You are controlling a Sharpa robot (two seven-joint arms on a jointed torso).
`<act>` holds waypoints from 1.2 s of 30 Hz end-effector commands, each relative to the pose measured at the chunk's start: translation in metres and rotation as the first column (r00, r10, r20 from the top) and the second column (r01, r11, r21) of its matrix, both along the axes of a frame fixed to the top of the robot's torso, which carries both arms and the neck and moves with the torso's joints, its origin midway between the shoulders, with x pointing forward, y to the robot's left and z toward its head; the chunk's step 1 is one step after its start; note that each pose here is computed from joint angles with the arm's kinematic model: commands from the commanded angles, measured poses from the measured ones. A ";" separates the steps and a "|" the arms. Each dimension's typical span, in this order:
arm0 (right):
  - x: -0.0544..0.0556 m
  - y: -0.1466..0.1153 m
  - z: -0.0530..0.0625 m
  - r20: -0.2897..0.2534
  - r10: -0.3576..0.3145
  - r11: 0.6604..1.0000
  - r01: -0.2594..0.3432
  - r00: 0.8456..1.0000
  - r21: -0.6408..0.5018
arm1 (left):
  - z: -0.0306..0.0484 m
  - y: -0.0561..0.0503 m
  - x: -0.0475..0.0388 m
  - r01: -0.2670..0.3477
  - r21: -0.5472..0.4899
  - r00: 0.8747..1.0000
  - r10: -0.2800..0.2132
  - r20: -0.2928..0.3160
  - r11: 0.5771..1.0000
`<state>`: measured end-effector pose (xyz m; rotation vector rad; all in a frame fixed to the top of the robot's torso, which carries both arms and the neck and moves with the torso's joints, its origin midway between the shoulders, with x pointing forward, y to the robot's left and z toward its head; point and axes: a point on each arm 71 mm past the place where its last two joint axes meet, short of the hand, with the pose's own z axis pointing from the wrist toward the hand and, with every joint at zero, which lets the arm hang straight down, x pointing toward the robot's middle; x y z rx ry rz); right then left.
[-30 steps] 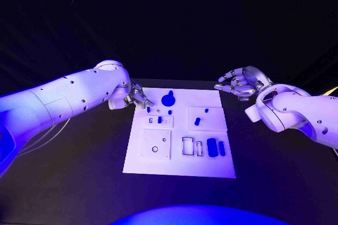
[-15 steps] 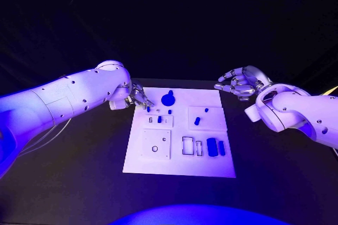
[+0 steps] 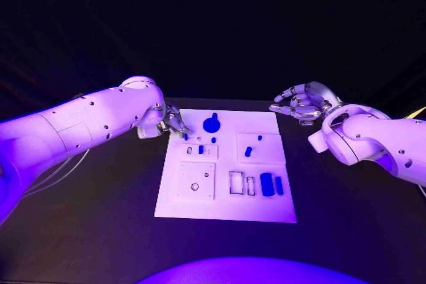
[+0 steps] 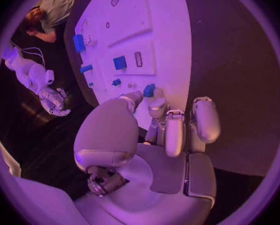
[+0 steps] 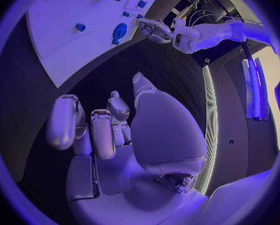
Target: Assemble the parts on the task board
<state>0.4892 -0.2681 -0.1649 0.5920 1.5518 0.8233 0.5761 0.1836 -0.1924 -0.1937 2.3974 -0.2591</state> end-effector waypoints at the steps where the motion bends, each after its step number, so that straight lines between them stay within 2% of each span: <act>1: 0.000 0.001 0.000 0.000 0.006 1.000 -0.006 1.000 0.000 | 0.0000 -0.002 -0.0002 0.005 -0.003 1.000 -0.005 -0.002 1.000; 16: 0.000 0.001 0.000 -0.002 0.006 1.000 -0.006 1.000 -0.001 | 0.0003 -0.003 -0.0007 -0.007 -0.044 1.000 0.007 -0.006 0.999; 23: 0.000 0.000 -0.001 -0.003 0.006 1.000 -0.006 1.000 -0.002 | 0.0004 0.000 -0.0019 -0.031 -0.076 0.999 0.029 -0.018 0.997; 31: 0.000 0.000 -0.001 -0.003 0.005 1.000 -0.005 1.000 -0.003 | 0.0022 0.006 -0.0063 -0.047 -0.111 0.998 0.043 -0.041 0.993; 36: 0.001 -0.001 -0.001 -0.004 0.002 1.000 -0.002 1.000 -0.003 | 0.0037 0.009 -0.0121 -0.049 -0.139 0.997 0.041 -0.062 0.989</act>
